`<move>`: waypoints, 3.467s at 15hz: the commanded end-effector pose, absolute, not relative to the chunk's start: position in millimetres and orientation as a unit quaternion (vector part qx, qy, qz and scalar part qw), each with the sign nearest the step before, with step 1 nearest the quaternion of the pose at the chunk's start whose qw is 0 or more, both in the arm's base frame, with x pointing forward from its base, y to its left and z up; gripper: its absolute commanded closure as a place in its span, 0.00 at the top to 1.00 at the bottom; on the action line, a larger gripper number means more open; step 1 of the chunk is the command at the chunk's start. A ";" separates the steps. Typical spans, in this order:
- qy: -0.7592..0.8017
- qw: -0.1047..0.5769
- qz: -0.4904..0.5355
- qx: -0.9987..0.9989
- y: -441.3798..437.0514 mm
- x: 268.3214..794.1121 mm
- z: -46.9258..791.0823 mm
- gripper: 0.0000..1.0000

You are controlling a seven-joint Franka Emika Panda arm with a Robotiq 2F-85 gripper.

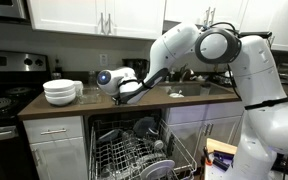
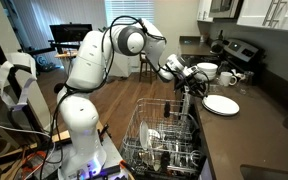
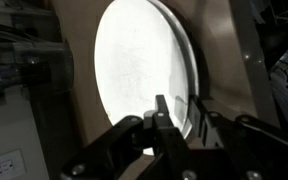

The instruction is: Pick up the plate and put it in the dishwasher

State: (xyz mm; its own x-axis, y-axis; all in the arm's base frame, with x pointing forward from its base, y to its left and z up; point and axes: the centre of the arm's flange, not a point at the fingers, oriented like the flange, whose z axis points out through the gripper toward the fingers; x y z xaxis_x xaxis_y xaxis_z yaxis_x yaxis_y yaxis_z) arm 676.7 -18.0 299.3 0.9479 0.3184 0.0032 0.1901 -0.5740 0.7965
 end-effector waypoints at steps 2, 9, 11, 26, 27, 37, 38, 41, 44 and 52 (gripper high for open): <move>0.150 0.445 0.071 0.880 -21.4 672.8 300.1 0.03; 0.165 0.448 0.080 0.875 -6.1 667.8 307.7 0.03; 0.171 0.447 0.085 0.874 2.8 666.7 310.0 0.03; 0.175 0.439 0.076 0.878 8.3 666.3 299.6 0.13; 0.174 0.439 0.075 0.878 6.5 666.2 299.4 0.20; 0.171 0.448 0.076 0.874 -5.2 663.1 305.0 0.02; 0.170 0.452 0.078 0.872 -5.0 661.9 308.5 0.04; 0.172 0.475 0.091 0.858 -4.1 658.4 318.9 0.03; 0.181 0.509 0.101 0.836 -0.8 653.6 325.1 0.03; 0.189 0.543 0.095 0.812 18.7 626.3 356.0 0.03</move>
